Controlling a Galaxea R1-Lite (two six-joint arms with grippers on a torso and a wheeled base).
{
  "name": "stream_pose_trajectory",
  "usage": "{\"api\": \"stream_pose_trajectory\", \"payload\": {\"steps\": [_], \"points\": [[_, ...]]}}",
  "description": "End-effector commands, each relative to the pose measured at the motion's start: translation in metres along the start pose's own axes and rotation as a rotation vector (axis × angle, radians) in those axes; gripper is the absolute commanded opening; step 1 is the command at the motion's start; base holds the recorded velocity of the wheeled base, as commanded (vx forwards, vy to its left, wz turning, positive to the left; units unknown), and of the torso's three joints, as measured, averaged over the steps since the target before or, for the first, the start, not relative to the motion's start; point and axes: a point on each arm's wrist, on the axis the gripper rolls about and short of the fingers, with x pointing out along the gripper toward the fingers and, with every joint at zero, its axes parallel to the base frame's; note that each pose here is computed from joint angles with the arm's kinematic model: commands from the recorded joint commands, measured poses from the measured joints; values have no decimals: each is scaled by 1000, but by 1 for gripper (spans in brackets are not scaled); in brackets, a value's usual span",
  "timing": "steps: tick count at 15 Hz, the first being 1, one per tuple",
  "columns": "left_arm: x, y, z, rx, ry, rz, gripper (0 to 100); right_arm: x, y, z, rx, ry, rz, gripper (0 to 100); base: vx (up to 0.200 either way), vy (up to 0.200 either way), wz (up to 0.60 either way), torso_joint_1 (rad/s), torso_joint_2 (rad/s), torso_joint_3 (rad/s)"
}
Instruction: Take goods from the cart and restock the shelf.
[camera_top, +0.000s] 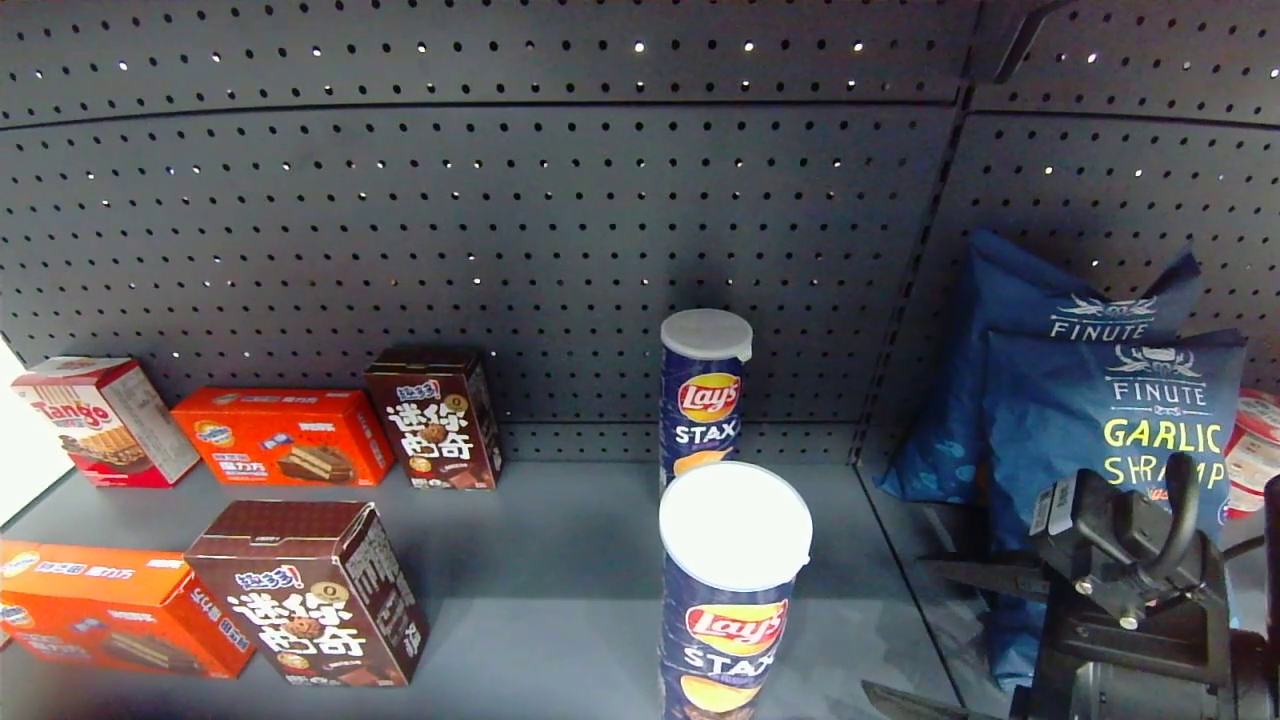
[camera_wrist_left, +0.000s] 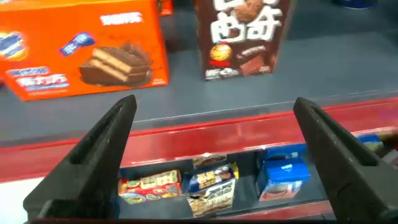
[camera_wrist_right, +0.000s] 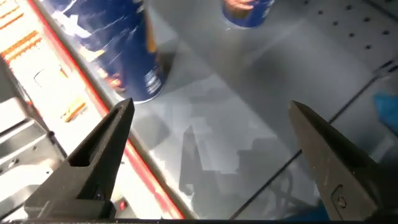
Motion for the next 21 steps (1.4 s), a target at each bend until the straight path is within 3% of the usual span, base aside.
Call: {"api": "stream_pose_trajectory", "payload": {"steps": [1,8,21], "points": [[0,0,1,0,3,-2,100,2,3,-5,-4,22,11,100,0,0,0,0,0,0],[0,0,0,23,2,-20,100,15,1,-21,7,126,-76,100,0,0,0,0,0,0],[0,0,0,23,1,-20,100,55,7,10,-19,103,-29,100,0,0,0,0,0,0]]}}
